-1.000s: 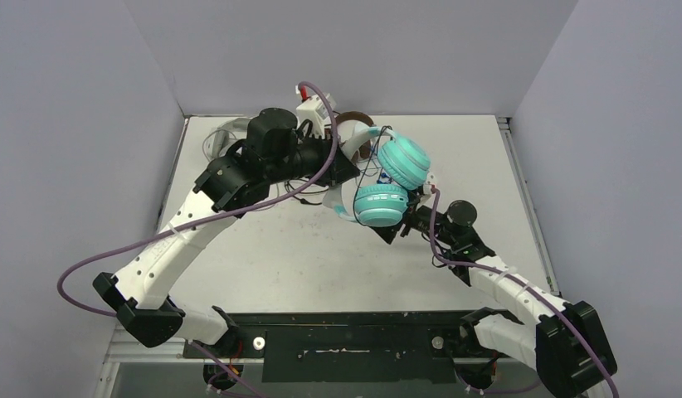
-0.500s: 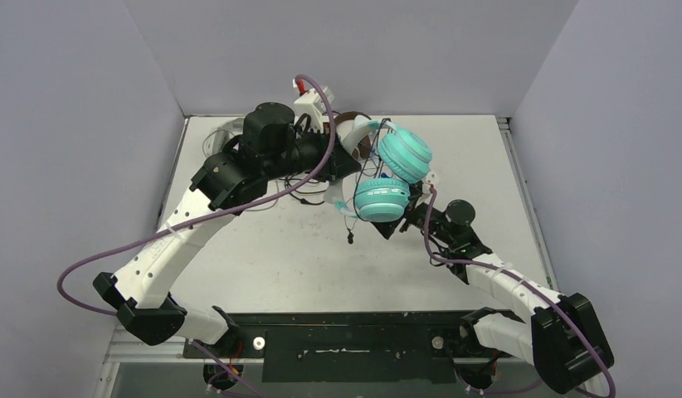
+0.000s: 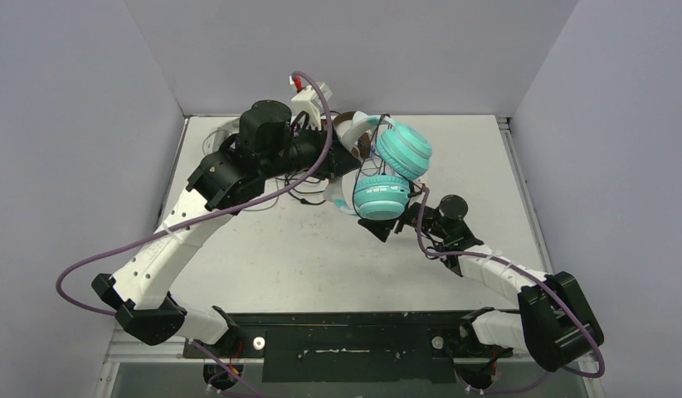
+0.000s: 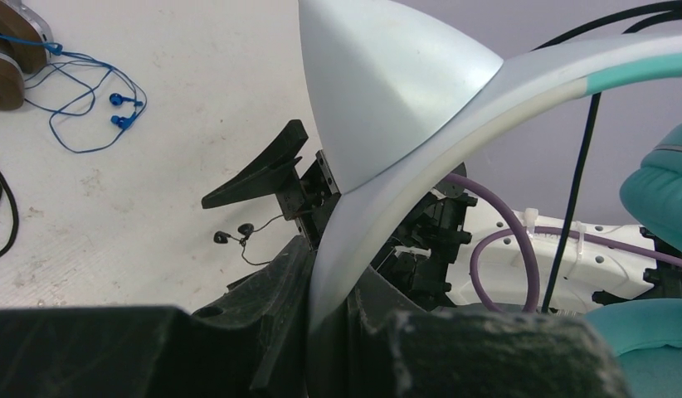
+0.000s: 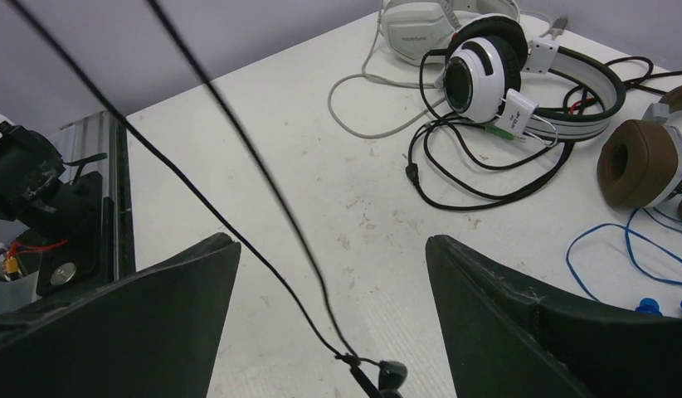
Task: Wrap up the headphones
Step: Wrap the headphones cable around the headphones.
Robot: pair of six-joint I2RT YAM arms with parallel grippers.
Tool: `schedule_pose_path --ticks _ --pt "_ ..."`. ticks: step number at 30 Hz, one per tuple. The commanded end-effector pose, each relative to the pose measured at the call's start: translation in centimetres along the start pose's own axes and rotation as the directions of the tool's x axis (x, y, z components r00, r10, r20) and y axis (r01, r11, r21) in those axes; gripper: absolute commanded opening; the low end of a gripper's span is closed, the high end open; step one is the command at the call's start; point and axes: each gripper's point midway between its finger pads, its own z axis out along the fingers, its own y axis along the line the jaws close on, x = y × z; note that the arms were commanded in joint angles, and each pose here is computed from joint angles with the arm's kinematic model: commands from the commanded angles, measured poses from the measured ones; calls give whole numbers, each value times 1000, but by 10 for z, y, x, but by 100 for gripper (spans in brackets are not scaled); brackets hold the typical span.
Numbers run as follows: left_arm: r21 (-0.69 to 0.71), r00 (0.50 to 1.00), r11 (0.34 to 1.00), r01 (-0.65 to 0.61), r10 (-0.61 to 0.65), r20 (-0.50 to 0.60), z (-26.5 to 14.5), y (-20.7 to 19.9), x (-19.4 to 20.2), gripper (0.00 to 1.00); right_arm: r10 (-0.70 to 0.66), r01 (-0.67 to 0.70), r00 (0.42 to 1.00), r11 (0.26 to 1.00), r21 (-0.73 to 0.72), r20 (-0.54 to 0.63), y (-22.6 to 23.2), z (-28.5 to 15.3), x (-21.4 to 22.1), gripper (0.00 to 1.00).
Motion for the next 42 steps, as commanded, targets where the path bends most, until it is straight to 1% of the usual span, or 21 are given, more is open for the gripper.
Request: schedule_pose_path --ticks 1,3,5,8,10,12,14,15,18,23,27,30,33,36,40,42 --pt "111 992 994 -9 -5 129 -25 -37 -40 0 -90 96 992 994 -59 86 8 7 -33 80" --pt "115 991 993 -8 -7 132 -26 -38 -41 0 -88 93 993 994 -56 83 6 8 -33 72" --pt "117 991 993 -8 -8 132 -26 -39 -41 0 -84 89 993 994 -59 80 5 10 -32 60" --pt "104 990 995 -4 -10 137 -26 -36 -42 0 -71 77 994 994 -78 77 8 11 -31 32" --pt "80 989 997 6 -18 149 -27 -31 -44 0 -54 61 996 994 -93 72 11 10 -28 16" --pt "48 986 998 28 -36 165 -27 -22 -48 0 -26 33 998 993 -114 61 16 9 -23 8" --pt "26 983 998 50 -54 173 -26 -11 -50 0 -7 14 999 991 -131 52 25 7 -17 1" --pt "11 982 998 66 -66 176 -25 -4 -51 0 3 2 999 991 -136 41 29 5 -13 0" --pt "-34 979 993 111 -103 177 -21 23 -54 0 19 -16 1000 988 -150 13 48 1 -3 0" --pt "-111 963 980 163 -134 235 -17 65 -64 0 35 -36 999 981 -191 -5 89 -10 -1 0" --pt "-189 942 953 238 -179 284 -8 104 -61 0 80 -89 996 964 -251 -45 122 -16 2 0" --pt "-288 924 912 291 -191 330 -4 135 -53 0 94 -109 993 962 -251 -74 134 -18 -1 0" --pt "-405 905 847 343 -183 384 -6 168 -44 0 90 -118 989 958 -260 -117 144 -19 -3 0" --pt "-515 907 778 361 -163 390 -6 194 -31 0 64 -106 985 957 -270 -162 147 -19 -9 0" --pt "-724 925 606 330 -56 375 -20 236 -10 0 3 -49 985 962 -268 -171 146 -17 -28 0" --pt "-812 940 503 295 -1 341 -27 250 3 0 -27 -16 982 975 -223 -187 138 -14 -35 0"
